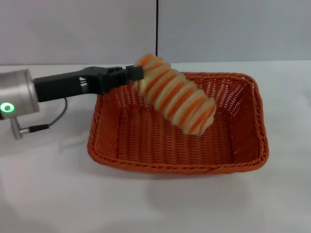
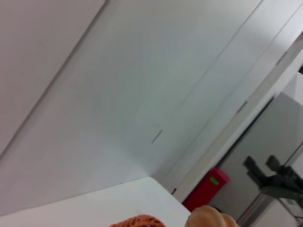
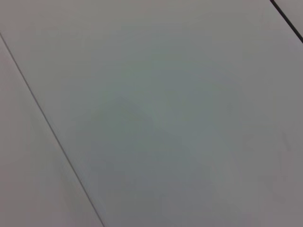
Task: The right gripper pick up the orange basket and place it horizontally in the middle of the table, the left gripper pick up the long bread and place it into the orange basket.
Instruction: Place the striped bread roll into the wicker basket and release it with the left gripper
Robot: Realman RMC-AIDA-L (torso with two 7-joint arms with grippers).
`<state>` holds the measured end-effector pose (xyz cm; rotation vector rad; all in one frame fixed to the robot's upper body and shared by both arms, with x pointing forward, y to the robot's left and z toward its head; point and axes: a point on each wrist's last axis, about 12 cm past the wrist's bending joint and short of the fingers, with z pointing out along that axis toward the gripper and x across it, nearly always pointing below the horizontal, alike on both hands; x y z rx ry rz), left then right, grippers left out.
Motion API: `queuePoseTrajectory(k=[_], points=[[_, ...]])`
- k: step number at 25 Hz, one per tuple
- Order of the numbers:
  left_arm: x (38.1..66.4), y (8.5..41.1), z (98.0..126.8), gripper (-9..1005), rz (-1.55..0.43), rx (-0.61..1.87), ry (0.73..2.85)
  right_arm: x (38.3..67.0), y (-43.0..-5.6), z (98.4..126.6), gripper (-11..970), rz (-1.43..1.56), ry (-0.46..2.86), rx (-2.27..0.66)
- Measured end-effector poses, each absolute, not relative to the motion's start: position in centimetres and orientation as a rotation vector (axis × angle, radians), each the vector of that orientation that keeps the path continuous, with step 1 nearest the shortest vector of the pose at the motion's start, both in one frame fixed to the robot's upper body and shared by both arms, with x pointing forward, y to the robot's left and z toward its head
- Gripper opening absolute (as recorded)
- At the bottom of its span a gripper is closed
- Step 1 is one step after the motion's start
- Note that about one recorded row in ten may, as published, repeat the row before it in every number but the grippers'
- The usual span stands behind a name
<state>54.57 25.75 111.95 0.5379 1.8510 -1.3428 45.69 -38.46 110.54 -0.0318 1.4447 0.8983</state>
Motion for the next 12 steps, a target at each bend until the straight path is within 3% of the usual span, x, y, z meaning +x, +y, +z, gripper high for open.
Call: queuePoseTrajectory(k=[12], points=[[54.8,24.6,110.0,113,-1.225,0.585,1.776,46.0,-37.8,109.9,606,0.935,1.449,-0.017]])
